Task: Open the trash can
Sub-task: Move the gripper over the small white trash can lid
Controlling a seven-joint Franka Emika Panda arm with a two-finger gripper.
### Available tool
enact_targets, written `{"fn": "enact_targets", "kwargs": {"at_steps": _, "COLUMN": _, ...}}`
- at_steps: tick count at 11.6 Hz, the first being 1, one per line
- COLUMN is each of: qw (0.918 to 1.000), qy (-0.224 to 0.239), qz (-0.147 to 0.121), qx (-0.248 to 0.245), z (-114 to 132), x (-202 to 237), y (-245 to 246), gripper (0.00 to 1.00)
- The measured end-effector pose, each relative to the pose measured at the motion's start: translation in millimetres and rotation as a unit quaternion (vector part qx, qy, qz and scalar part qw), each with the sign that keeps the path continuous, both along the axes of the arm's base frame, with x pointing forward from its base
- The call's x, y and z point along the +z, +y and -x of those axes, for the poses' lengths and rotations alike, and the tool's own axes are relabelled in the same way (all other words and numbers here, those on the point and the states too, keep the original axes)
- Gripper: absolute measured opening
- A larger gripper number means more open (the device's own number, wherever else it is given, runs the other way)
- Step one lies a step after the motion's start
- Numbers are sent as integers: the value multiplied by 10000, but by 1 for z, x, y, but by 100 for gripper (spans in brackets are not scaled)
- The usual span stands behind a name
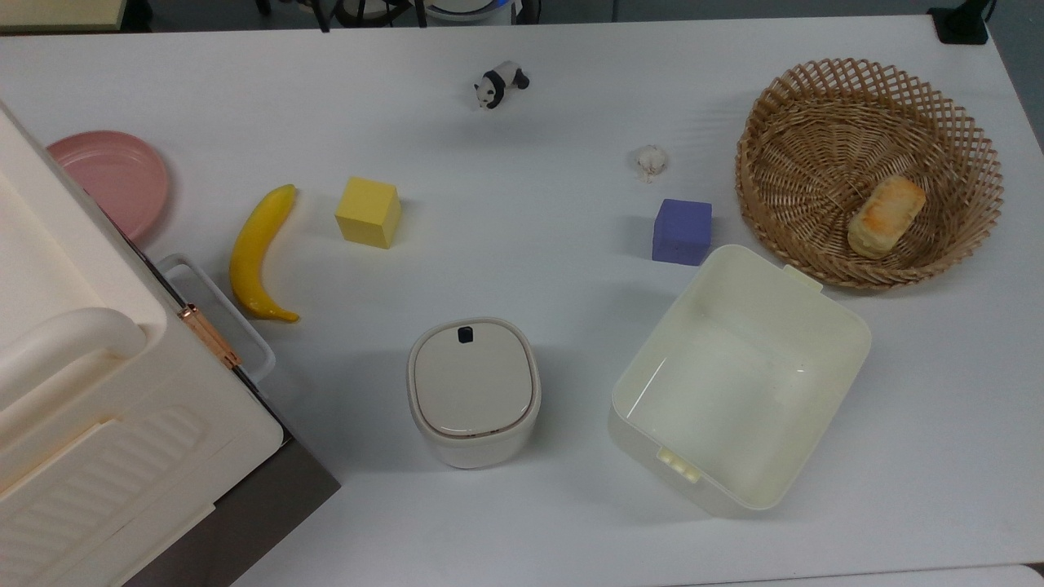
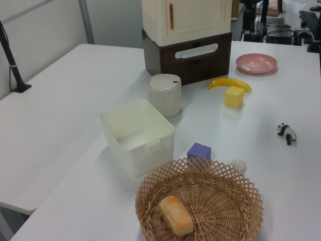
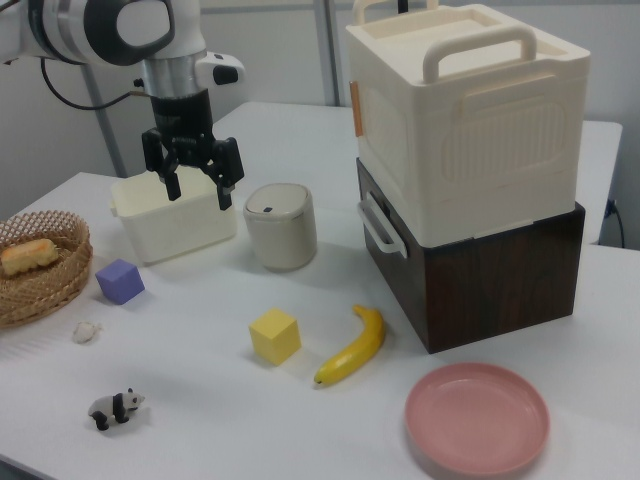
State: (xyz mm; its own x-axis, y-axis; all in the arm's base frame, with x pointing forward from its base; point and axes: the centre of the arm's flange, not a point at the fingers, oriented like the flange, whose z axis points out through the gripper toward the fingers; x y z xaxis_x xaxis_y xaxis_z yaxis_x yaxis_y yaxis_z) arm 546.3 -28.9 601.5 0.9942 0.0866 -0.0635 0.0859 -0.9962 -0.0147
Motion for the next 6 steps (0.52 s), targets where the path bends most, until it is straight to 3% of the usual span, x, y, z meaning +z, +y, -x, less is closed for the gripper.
{"fn": "enact_targets", "kwargs": {"at_steps": 2, "qw": 9999, "qy": 76, "qz": 3, "qx": 119, "z": -4, "x": -8, "y": 13, "gripper": 90}}
{"fn": "enact_targets", "kwargs": {"at_steps": 6, "qw": 9998, "qy": 105, "qz": 8, "qx": 170, "z": -6, "x": -12, "y": 18, "gripper": 25}}
